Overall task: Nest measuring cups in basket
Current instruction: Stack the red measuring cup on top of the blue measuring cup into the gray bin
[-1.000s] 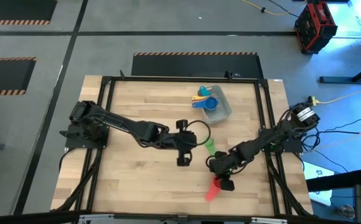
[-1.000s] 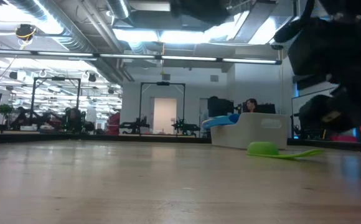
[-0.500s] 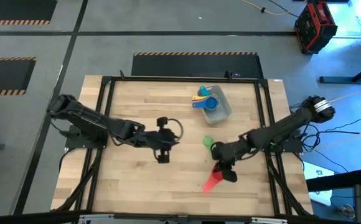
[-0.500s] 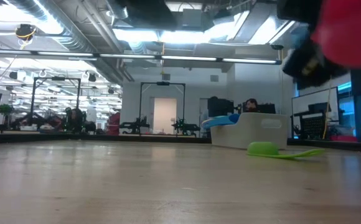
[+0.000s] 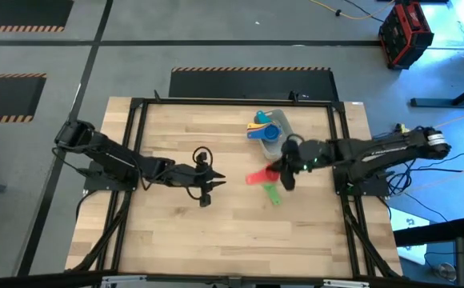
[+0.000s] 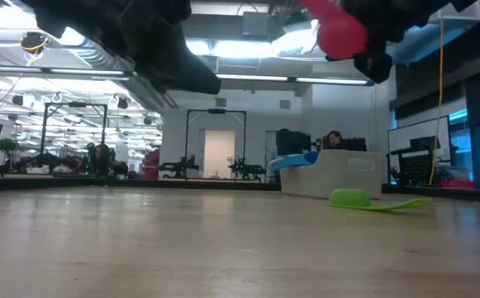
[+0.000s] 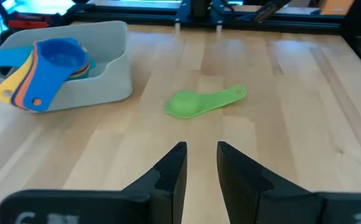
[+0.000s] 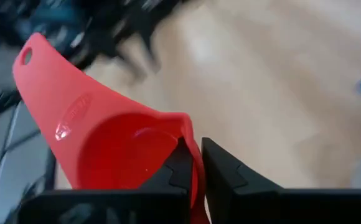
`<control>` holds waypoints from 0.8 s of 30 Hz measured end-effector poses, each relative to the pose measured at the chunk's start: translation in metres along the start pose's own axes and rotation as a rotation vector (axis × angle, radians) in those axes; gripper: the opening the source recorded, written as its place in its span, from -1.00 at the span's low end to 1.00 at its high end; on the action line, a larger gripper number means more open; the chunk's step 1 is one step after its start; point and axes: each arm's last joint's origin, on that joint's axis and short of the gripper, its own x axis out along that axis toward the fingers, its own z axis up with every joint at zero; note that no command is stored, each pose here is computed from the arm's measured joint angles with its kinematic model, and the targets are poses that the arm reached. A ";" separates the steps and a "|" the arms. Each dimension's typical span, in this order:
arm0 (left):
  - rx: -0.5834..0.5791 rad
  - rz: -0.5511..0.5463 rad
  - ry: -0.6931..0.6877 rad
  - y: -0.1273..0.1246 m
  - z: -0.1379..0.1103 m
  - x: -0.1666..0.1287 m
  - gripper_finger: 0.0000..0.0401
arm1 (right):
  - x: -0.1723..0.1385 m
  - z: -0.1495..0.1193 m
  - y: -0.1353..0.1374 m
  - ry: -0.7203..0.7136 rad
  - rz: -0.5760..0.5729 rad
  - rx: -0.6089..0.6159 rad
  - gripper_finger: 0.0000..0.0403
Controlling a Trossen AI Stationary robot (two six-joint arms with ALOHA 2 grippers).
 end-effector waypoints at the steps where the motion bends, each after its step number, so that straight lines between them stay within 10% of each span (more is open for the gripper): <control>1: -0.001 0.003 0.000 0.001 -0.001 0.000 -0.59 | -0.002 0.004 -0.004 -0.031 -0.029 0.012 -0.87; 24: -0.012 0.021 -0.016 0.006 0.001 0.002 -0.59 | 0.008 0.040 -0.112 -0.108 -0.518 0.071 -0.85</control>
